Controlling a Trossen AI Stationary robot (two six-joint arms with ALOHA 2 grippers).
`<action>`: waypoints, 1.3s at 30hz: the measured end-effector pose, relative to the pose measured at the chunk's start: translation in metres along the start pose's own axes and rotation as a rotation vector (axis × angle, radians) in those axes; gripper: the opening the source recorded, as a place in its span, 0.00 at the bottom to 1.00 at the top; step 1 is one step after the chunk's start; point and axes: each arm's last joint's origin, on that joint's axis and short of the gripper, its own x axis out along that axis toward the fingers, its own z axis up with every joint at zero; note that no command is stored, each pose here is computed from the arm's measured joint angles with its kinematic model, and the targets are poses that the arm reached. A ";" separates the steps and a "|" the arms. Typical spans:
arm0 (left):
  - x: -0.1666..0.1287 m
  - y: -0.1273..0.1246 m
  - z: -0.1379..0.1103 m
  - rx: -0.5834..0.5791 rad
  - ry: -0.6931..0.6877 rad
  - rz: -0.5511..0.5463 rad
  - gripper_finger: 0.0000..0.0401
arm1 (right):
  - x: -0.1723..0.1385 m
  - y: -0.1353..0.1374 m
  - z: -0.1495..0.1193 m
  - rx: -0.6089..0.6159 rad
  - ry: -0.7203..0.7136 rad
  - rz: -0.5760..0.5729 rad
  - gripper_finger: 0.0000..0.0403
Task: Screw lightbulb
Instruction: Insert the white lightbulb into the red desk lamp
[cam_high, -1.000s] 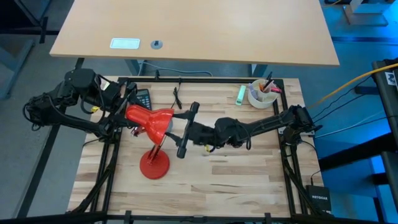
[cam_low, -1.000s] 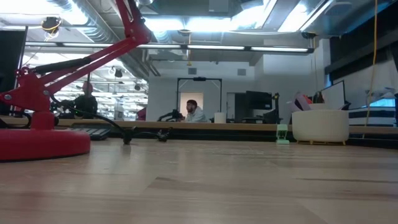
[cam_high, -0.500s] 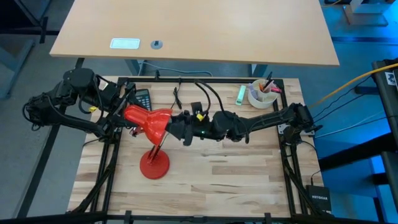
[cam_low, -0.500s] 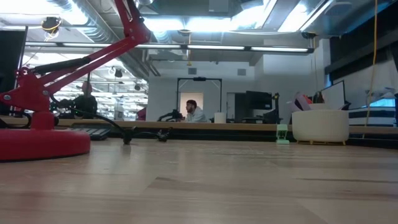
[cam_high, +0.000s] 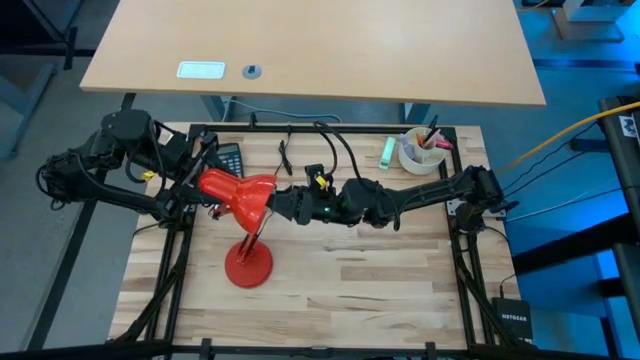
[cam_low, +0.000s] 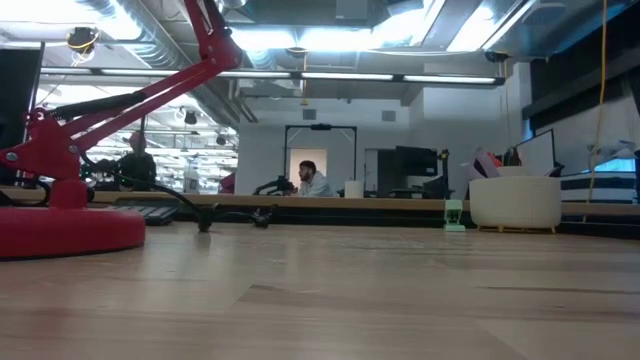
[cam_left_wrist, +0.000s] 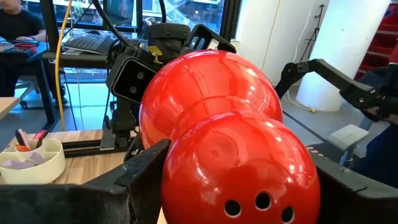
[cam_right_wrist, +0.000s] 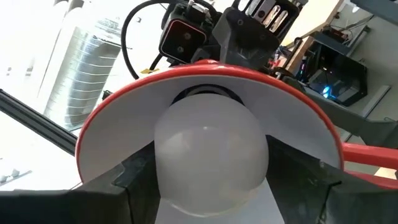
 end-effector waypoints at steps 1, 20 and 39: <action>0.000 0.000 0.000 0.001 0.000 0.000 0.66 | 0.000 0.000 0.000 0.000 0.000 0.000 0.62; 0.001 0.001 0.000 -0.022 -0.001 0.005 0.66 | 0.000 0.000 0.000 -0.002 -0.027 -0.012 0.62; 0.003 0.002 -0.001 -0.048 0.001 0.013 0.66 | -0.002 0.002 -0.007 -0.056 -0.030 -0.024 0.93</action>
